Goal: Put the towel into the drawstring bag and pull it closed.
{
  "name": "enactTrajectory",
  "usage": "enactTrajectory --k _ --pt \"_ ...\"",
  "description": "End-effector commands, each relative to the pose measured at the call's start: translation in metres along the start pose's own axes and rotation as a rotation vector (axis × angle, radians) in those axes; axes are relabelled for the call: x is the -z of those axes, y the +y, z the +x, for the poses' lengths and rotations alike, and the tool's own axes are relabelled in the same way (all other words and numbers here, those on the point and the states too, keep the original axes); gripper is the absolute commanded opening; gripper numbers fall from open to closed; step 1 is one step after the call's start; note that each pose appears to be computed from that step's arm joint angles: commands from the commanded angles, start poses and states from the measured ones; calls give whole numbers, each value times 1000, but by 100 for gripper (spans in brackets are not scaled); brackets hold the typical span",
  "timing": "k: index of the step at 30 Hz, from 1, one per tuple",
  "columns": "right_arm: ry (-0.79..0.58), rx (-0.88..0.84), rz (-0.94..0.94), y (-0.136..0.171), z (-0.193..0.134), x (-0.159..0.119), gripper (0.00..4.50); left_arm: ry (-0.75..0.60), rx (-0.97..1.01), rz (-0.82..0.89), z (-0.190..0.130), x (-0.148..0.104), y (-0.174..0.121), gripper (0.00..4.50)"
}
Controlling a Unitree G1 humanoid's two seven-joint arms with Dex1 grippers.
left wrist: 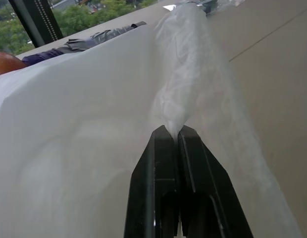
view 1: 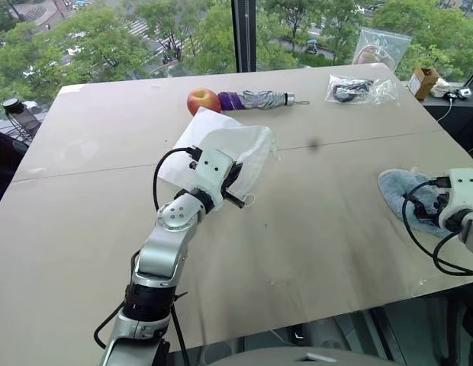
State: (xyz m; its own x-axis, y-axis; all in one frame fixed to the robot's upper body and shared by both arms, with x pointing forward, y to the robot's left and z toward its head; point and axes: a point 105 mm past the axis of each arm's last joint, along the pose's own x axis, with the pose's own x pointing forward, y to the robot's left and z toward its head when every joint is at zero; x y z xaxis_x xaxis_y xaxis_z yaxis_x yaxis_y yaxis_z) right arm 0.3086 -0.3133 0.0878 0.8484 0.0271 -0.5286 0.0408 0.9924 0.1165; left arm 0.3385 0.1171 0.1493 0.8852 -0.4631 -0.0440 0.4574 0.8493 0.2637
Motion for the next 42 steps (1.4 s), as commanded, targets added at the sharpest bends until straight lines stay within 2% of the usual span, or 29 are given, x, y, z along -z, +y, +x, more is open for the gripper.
enactTrajectory --k 1,3,8,10,11,12,15,18,21,27,31,37,42 --pt "167 -189 58 35 2 37 425 -86 16 -1 -2 -28 3 0" --pt "174 -231 26 45 1 39 372 -102 51 -49 -2 -34 0 0" --pt "157 -281 -27 57 0 39 164 -120 152 -172 -4 -44 -9 0" --pt "156 -282 -48 58 0 40 79 -117 176 -175 -4 -44 -12 0" --pt "154 -281 -57 58 0 40 55 -109 188 -164 -5 -43 -14 0" --pt "146 -280 -66 59 1 39 5 -103 200 -160 -5 -42 -16 0" --pt "38 -329 -96 69 1 18 2 -98 240 -169 -5 -41 -20 0" --pt "-113 -554 -88 110 -17 -14 2 -87 293 -160 -5 -40 -26 0" --pt "-264 -846 -107 171 -54 -48 2 -62 360 -144 -2 -35 -35 0" --pt "-390 -1027 -154 222 -90 -75 2 -46 399 -99 7 -34 -42 0" --pt "-321 -1015 -302 235 -90 -58 2 -65 404 -102 12 -38 -44 0" --pt "-103 -859 -555 218 -60 -11 2 -85 405 -110 14 -40 -45 0" --pt "-87 -807 -457 220 -45 -13 2 -104 455 -101 9 -42 -55 0"
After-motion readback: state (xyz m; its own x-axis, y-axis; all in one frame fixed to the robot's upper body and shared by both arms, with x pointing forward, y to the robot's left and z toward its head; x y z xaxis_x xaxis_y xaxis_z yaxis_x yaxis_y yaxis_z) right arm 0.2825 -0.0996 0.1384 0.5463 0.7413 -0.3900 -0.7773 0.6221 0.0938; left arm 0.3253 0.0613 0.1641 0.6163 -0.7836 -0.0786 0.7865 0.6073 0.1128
